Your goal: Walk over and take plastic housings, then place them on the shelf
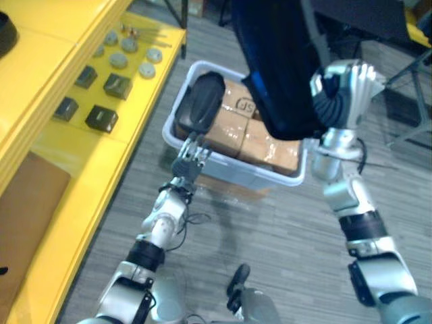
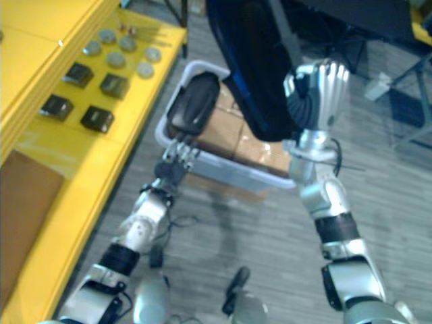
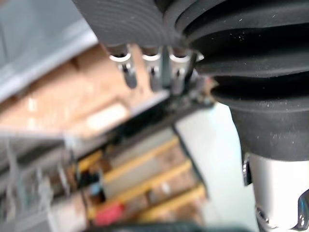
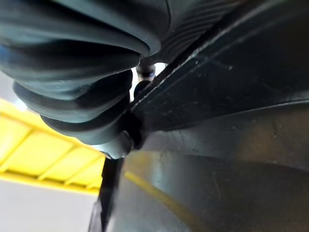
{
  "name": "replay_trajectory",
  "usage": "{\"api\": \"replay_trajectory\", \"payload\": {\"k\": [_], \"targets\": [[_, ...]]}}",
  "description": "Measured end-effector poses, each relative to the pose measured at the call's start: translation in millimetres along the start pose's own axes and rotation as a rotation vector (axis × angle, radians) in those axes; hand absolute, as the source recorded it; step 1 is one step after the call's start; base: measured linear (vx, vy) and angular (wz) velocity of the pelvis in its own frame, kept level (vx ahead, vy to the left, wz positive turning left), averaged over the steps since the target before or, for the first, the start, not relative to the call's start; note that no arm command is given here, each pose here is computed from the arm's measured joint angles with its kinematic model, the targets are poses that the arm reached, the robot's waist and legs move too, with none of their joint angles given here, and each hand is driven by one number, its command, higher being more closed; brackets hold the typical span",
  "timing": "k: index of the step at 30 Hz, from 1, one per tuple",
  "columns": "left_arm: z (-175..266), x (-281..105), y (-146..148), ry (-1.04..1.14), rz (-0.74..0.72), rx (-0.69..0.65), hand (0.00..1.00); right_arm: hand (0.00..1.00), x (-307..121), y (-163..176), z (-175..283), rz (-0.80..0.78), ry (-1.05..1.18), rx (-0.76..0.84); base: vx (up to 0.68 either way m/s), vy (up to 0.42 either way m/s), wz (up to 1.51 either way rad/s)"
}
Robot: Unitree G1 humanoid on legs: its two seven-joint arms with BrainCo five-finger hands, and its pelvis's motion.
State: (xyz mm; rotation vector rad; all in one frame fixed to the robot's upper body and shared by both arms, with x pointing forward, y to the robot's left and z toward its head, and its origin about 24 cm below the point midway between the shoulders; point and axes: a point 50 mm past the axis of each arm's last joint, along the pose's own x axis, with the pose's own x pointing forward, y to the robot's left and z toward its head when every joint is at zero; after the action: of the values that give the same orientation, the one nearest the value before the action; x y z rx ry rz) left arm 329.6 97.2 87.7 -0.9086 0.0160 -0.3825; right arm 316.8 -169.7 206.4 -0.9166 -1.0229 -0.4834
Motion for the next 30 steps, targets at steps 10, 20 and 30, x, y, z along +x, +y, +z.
{"api": "replay_trajectory", "payload": {"k": [10, 20, 30], "targets": [[-14, 3, -18, -0.056, -0.08, -0.027, 0.0, 1.0, -25, 13, 15, 0.133, -0.056, 0.07, 0.02, -0.008, -0.04], [-33, 3, -14, 0.007, 0.011, 0.05, 0.0, 1.0, -38, 24, 37, 0.188, -0.14, 0.203, 0.0, -0.001, 0.0], [-51, -4, -5, 0.089, 0.036, 0.049, 0.0, 1.0, -44, 30, 54, 0.278, -0.2, 0.261, 0.0, 0.0, 0.0]]}}
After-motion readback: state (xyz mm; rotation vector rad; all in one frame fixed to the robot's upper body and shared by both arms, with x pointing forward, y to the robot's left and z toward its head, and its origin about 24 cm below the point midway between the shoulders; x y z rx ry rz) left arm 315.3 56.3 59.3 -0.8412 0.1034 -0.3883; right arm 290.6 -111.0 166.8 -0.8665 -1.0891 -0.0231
